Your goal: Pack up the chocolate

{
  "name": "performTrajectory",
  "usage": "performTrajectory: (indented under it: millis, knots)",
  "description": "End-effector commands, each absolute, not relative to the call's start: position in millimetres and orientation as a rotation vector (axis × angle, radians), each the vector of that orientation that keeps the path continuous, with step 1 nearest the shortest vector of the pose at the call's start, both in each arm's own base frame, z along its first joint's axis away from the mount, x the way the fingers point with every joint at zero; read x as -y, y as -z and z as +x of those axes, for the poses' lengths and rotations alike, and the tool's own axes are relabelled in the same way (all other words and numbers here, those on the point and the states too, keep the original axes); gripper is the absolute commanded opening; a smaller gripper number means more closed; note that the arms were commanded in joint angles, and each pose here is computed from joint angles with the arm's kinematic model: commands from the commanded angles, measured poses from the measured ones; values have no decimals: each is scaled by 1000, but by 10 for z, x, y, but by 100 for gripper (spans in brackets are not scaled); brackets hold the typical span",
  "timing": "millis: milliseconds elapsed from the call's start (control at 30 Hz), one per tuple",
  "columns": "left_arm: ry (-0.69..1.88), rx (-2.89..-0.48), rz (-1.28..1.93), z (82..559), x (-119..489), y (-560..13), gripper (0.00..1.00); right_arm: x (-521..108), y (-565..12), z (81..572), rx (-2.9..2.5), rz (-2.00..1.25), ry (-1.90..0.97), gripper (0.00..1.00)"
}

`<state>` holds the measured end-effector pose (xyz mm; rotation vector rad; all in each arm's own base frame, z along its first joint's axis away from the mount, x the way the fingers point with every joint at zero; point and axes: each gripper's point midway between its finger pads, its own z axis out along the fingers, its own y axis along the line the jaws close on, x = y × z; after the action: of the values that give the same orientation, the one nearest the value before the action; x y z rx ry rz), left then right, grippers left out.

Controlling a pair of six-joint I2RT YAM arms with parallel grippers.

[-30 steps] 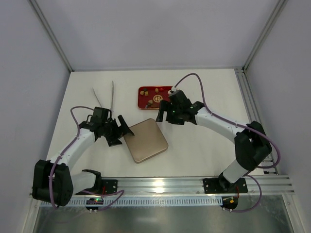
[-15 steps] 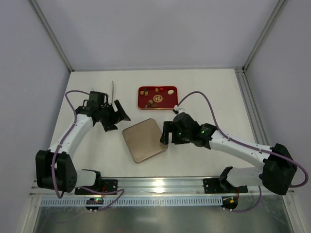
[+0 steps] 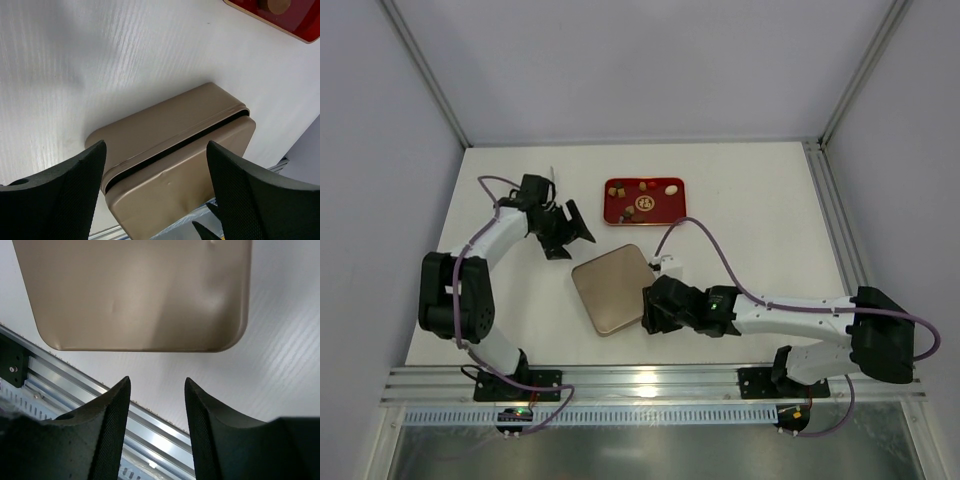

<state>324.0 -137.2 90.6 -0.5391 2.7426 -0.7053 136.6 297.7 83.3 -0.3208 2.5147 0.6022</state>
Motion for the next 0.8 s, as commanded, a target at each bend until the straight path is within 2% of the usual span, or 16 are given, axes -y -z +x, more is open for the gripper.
performTrajectory:
  millis: [0,67,333,767]
  knots:
    - [761,-2685,-461,3434,1483,-1052,79,-3207,-948,1466,-2431,-273,-649,47]
    - [764,-2705,-449,3435,1543,-984,78,-3282,-900,1448,-2436,-294,-637,43]
    - [764,-2742,-439,3447,1630,-825,73,-3493,-722,1383,-2453,-363,-612,38]
    - [760,-2797,-418,3332,1712,-626,62,-3614,-655,1495,-2436,-374,-559,38]
